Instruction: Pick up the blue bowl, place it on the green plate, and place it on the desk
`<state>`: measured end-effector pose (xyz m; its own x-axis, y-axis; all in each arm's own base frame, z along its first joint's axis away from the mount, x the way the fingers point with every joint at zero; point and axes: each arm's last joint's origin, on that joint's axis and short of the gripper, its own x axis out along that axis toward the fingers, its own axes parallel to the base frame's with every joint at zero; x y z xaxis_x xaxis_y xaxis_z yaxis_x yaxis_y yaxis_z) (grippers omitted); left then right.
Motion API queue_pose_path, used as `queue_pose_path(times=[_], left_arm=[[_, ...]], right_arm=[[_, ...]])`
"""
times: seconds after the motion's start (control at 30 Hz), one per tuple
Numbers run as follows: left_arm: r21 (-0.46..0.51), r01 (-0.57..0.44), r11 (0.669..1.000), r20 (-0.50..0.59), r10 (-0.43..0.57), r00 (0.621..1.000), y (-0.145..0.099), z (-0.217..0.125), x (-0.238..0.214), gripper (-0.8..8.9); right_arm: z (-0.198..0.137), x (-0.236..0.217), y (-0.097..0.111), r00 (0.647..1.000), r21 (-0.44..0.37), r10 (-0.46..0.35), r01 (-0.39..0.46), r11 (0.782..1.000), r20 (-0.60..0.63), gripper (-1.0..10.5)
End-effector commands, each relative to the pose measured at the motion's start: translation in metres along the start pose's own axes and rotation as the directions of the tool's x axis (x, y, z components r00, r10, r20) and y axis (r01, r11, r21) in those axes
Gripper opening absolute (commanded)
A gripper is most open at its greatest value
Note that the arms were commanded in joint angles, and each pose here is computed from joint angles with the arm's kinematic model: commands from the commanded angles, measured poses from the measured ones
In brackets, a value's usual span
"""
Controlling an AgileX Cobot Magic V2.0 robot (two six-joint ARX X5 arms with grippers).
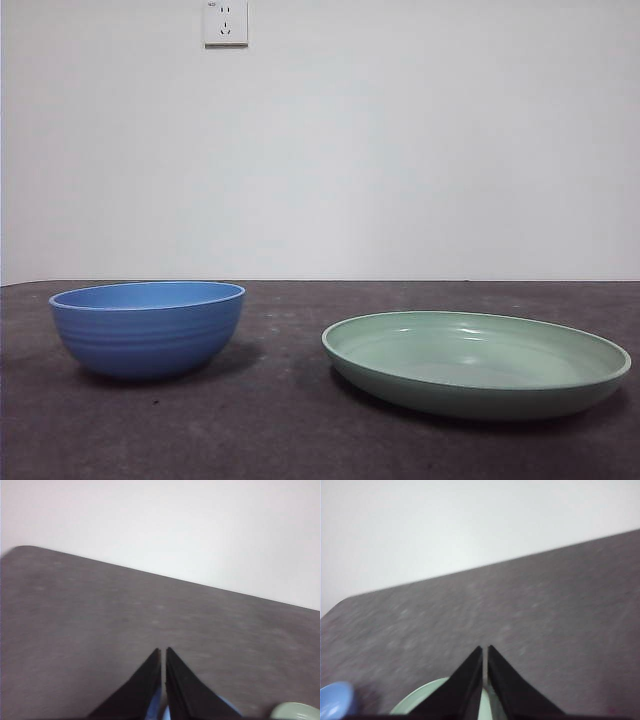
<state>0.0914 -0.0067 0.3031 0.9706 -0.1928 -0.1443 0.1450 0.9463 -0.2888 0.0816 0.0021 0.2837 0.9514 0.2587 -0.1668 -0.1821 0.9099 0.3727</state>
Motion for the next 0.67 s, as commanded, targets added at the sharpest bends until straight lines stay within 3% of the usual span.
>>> queue_pose_path(times=[0.03, 0.17, 0.4, 0.67], left_arm=[[-0.014, 0.066, 0.998, -0.047, -0.067, 0.997, -0.008, 0.022, 0.003, 0.16], [-0.045, 0.170, 0.984, -0.160, -0.175, 0.971, -0.015, 0.042, 0.015, 0.17], [-0.115, 0.362, 0.925, -0.312, -0.380, 0.871, -0.024, 0.065, 0.043, 0.17], [-0.117, 0.397, 0.910, -0.461, -0.404, 0.790, -0.025, 0.064, 0.067, 0.21]], right_arm=[[0.020, -0.004, 0.010, 0.997, 0.009, 0.061, -0.061, 0.998, -0.047, 0.1], [0.042, -0.002, 0.021, 0.976, 0.001, 0.165, -0.166, 0.986, -0.144, 0.1], [0.067, 0.015, 0.027, 0.910, 0.039, 0.303, -0.304, 0.952, -0.284, 0.1], [0.060, 0.045, 0.020, 0.808, 0.133, 0.377, -0.357, 0.925, -0.454, 0.1]])
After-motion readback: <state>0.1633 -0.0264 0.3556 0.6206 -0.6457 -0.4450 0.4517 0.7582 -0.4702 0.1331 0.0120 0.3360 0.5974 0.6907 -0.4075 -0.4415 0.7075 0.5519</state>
